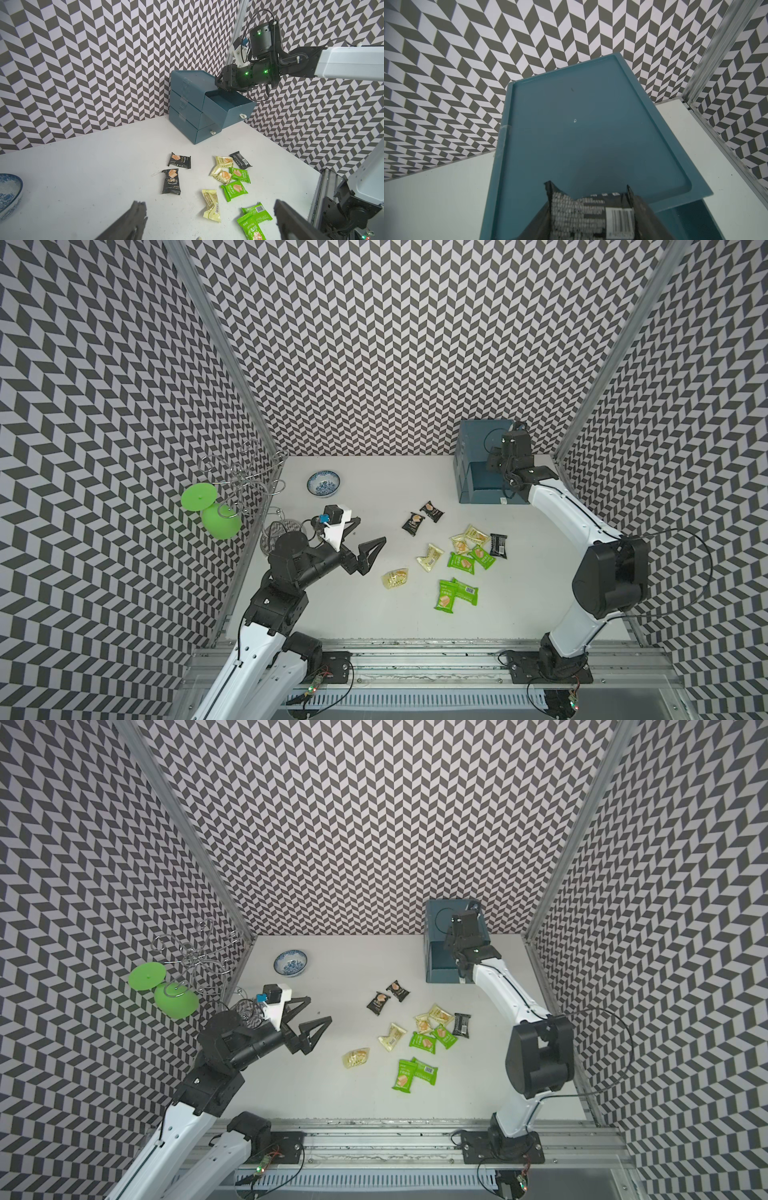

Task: Place the cookies into the drawer by color
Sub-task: Place the cookie in the drawer.

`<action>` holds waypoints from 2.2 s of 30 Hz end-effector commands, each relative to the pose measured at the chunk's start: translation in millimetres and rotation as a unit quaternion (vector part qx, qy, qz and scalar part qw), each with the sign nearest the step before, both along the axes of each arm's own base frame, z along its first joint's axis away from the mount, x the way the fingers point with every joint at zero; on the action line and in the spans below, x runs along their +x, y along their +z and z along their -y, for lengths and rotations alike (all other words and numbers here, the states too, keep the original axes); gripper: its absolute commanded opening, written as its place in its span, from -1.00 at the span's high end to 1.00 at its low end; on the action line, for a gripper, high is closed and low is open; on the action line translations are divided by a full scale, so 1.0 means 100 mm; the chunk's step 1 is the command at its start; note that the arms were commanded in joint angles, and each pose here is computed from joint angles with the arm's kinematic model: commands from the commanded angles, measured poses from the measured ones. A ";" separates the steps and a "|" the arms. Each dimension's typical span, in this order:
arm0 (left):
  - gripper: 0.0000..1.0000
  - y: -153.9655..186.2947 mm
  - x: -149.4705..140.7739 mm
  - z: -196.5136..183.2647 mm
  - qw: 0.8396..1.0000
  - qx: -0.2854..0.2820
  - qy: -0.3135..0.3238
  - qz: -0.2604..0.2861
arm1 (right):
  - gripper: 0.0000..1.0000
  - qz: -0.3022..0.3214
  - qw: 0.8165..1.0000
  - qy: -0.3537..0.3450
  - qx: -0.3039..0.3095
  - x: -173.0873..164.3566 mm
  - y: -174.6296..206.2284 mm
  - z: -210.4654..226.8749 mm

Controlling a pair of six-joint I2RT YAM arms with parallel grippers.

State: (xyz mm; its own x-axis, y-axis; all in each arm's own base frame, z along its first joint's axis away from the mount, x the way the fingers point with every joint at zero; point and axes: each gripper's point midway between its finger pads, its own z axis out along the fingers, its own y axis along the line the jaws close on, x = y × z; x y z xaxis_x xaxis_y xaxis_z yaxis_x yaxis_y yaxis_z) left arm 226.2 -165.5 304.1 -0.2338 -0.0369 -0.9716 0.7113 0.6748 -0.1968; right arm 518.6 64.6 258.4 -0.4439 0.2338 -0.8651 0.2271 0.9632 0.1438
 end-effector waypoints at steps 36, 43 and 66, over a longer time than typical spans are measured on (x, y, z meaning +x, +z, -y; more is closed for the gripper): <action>-0.99 0.01 0.05 -0.05 1.000 0.005 0.019 0.007 | -0.23 -0.088 0.992 0.091 0.025 -0.36 -0.39 -0.23; -0.99 0.02 0.05 -0.06 1.000 0.005 0.020 0.009 | -0.42 -0.096 0.992 0.084 0.022 -0.32 -0.44 -0.22; -0.99 0.01 0.07 -0.07 1.000 0.005 0.023 0.006 | -0.59 0.104 0.986 0.108 0.075 -1.24 1.29 -0.15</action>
State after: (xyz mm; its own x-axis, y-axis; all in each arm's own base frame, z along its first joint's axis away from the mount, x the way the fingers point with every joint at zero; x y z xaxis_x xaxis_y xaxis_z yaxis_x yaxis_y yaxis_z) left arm 231.9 -160.0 302.9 -0.2334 -0.0407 -0.9715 0.6829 0.7044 -0.1935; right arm 407.9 79.8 385.6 -0.3254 0.2655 -0.9075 -0.0244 0.9571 0.2888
